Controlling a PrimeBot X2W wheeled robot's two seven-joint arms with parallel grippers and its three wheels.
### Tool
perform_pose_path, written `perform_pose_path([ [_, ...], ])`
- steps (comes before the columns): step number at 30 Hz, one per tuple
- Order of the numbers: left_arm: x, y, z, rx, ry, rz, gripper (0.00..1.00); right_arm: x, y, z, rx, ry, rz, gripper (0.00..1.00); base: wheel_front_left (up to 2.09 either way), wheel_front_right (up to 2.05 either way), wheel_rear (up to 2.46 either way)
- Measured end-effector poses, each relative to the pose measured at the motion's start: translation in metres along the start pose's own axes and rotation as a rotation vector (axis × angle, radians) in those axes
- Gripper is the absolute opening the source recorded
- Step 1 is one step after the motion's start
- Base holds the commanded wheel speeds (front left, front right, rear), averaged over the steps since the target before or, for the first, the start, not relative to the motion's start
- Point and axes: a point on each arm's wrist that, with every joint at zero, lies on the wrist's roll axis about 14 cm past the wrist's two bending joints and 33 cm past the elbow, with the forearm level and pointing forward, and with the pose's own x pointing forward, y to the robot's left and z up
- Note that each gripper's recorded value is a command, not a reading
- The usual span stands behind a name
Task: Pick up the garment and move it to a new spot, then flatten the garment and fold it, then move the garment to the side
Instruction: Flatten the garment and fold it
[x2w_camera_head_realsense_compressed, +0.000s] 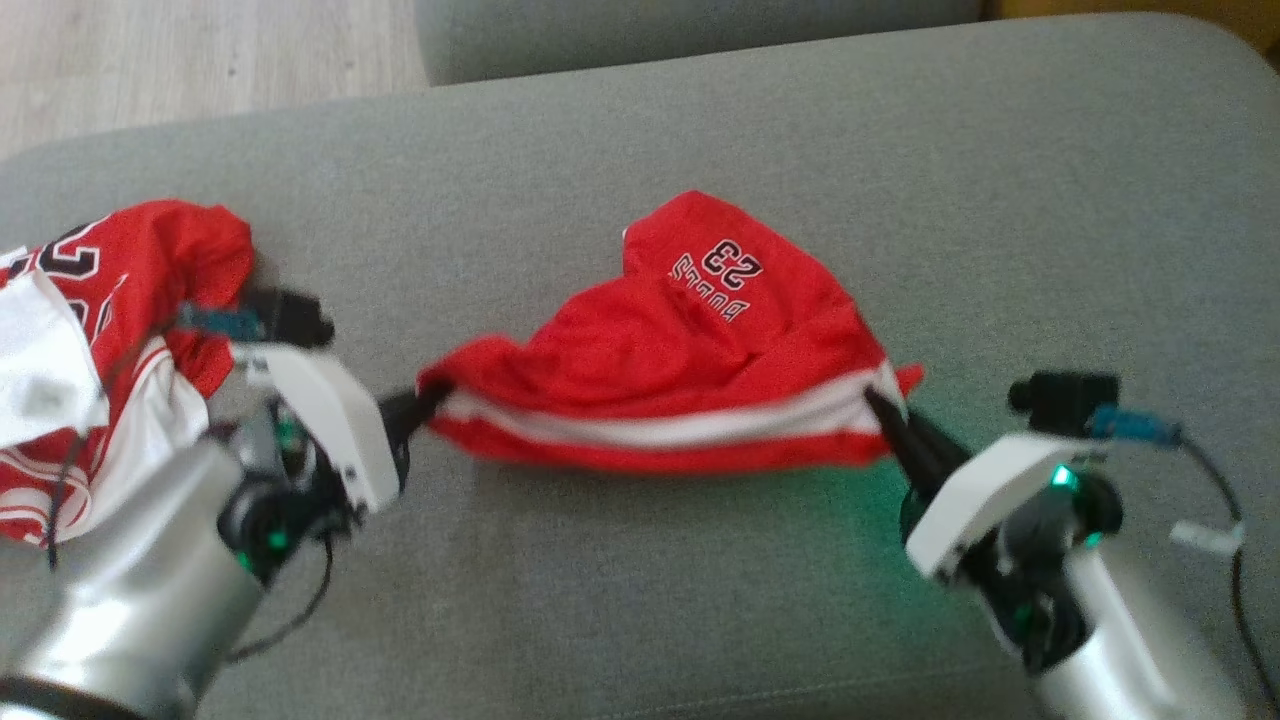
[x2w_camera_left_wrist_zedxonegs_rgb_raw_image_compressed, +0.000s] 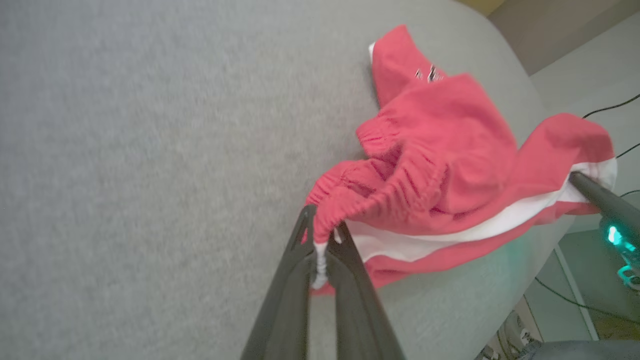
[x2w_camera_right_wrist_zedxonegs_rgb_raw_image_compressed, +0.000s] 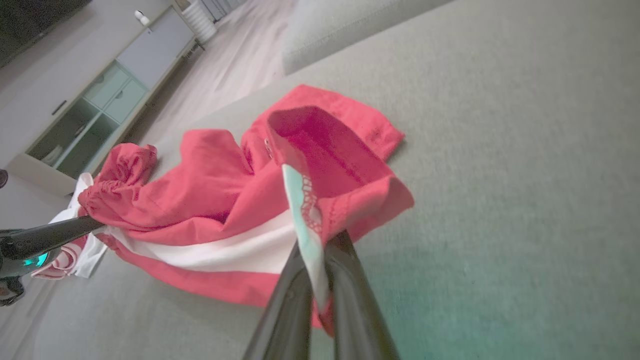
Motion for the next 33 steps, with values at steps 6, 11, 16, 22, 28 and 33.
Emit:
perform_pose_path([
  [6, 0.009, -0.002, 0.066, 0.059, -0.107, -0.014, 0.00, 0.026, 0.008, 0.081, -0.027, -0.141, 0.084, 0.00, 0.00, 0.00, 0.00],
  [11, 0.023, 0.004, 0.126, 0.060, -0.194, 0.002, 0.00, 0.060, 0.023, 0.138, 0.054, -0.170, 0.177, 0.00, 0.00, 0.00, 0.00],
  [16, 0.034, 0.014, 0.187, 0.060, -0.307, 0.042, 0.00, 0.090, 0.032, 0.186, 0.083, -0.205, 0.230, 0.00, 0.00, 0.00, 0.00],
  [22, 0.033, 0.018, 0.263, 0.082, -0.512, 0.069, 0.00, 0.107, 0.051, 0.260, 0.031, -0.372, 0.279, 0.00, 0.00, 0.00, 0.00],
  [28, 0.023, 0.008, 0.330, 0.100, -0.704, 0.062, 0.00, 0.097, 0.068, 0.337, -0.003, -0.632, 0.330, 0.00, 0.00, 0.00, 0.00],
  [33, 0.033, 0.012, 0.321, 0.092, -0.713, 0.064, 0.00, 0.110, 0.064, 0.317, -0.073, -0.596, 0.308, 0.00, 0.00, 0.00, 0.00],
])
